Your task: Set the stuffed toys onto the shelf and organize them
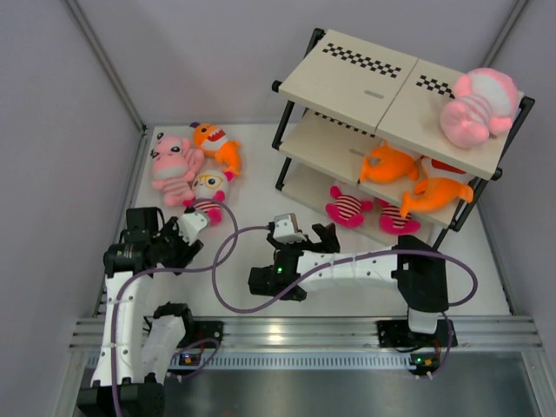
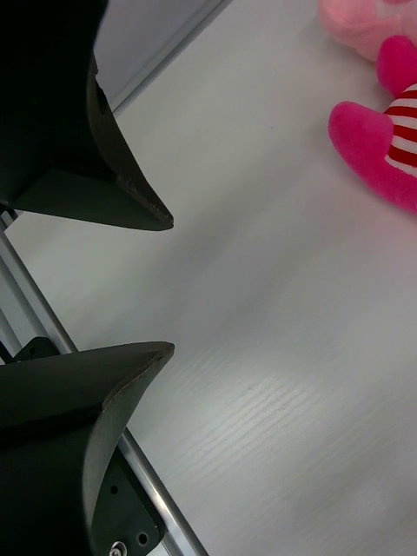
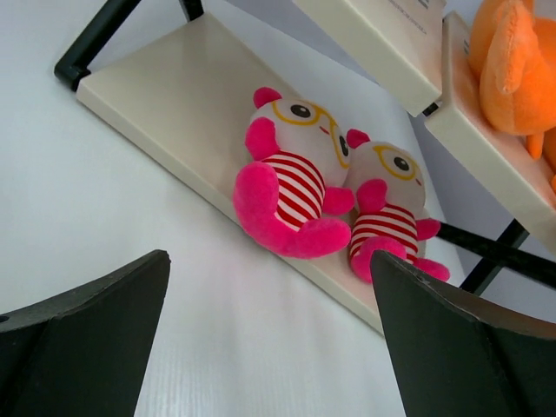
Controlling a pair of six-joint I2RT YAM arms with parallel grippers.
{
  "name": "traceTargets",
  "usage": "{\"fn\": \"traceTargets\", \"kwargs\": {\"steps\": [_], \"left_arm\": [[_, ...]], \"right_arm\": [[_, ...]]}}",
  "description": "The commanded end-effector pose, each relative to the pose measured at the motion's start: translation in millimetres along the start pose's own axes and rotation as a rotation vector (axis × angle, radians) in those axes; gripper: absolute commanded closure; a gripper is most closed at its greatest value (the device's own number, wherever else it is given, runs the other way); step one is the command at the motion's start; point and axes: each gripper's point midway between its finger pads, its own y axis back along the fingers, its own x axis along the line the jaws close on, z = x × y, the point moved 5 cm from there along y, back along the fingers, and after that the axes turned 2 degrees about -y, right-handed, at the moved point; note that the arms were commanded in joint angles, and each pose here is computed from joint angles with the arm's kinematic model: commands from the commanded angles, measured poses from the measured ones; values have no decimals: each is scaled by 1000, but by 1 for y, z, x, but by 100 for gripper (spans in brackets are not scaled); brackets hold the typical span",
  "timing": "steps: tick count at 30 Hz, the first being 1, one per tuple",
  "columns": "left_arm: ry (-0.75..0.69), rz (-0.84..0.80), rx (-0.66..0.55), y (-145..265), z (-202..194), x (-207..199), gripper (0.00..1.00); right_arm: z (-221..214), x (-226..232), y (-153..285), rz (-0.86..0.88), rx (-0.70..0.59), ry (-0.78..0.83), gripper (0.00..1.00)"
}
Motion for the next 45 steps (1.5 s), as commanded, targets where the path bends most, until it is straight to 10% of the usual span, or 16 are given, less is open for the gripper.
{"fn": "traceTargets", "kwargs": {"steps": [1, 12, 28, 36, 45], "left_arm": [[11, -13, -30, 2, 4, -3, 40], [105, -69, -114, 9, 31, 0, 39], [172, -46, -104, 14, 41, 10, 36], [185, -80, -109, 10, 45, 10, 32], [216, -24, -295, 66, 92, 15, 25]], "right_arm": [[59, -52, -7, -96, -292, -91, 1], [10, -18, -21, -92, -162, 18, 1], [74, -86, -42, -122, -328, -1016, 1], [95, -69, -40, -188, -282, -523, 1], [88, -71, -50, -209, -277, -572, 1]]}}
